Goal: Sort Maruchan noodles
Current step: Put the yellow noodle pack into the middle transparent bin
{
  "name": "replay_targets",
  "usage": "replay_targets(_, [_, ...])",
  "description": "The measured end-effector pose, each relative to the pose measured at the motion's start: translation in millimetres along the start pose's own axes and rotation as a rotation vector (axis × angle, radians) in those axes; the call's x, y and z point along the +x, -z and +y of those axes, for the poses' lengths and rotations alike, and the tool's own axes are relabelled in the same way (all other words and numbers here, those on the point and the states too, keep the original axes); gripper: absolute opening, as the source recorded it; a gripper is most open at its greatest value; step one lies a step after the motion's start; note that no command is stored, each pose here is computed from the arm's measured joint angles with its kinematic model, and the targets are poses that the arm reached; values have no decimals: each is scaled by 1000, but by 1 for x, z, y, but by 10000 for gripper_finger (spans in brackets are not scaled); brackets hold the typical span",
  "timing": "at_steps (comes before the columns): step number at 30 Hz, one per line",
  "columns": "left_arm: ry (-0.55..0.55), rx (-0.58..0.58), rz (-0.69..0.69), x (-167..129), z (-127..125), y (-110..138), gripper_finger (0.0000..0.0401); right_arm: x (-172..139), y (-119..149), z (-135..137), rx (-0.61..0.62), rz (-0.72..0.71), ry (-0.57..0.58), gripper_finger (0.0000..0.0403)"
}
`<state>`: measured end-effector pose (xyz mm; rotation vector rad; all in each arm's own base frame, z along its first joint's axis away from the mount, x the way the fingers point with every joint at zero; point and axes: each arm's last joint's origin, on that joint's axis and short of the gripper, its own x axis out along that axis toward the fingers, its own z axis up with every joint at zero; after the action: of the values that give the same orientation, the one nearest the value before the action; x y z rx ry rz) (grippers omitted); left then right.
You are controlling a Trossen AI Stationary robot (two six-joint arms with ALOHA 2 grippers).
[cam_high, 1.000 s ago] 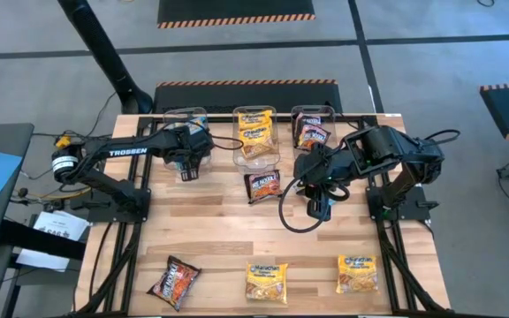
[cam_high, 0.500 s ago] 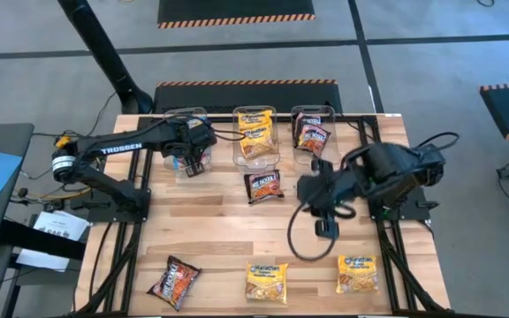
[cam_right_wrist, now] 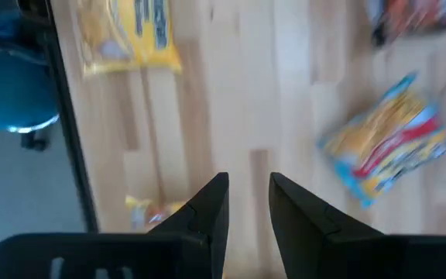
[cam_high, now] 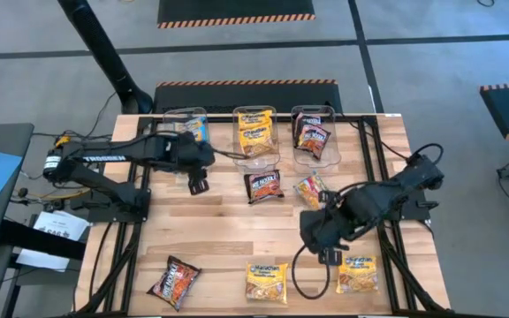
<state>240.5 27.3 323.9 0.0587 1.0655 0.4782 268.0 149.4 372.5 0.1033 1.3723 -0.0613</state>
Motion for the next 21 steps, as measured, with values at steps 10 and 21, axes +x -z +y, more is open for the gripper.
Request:
replay_targets(10, [94, 34, -155, -17, -29, -5, 160, 32, 31, 30, 166, 169, -7, 118])
replay_targets(21, [99, 32, -175, -18, -31, -7, 160, 52, 67, 66, 310, 258, -41, 126])
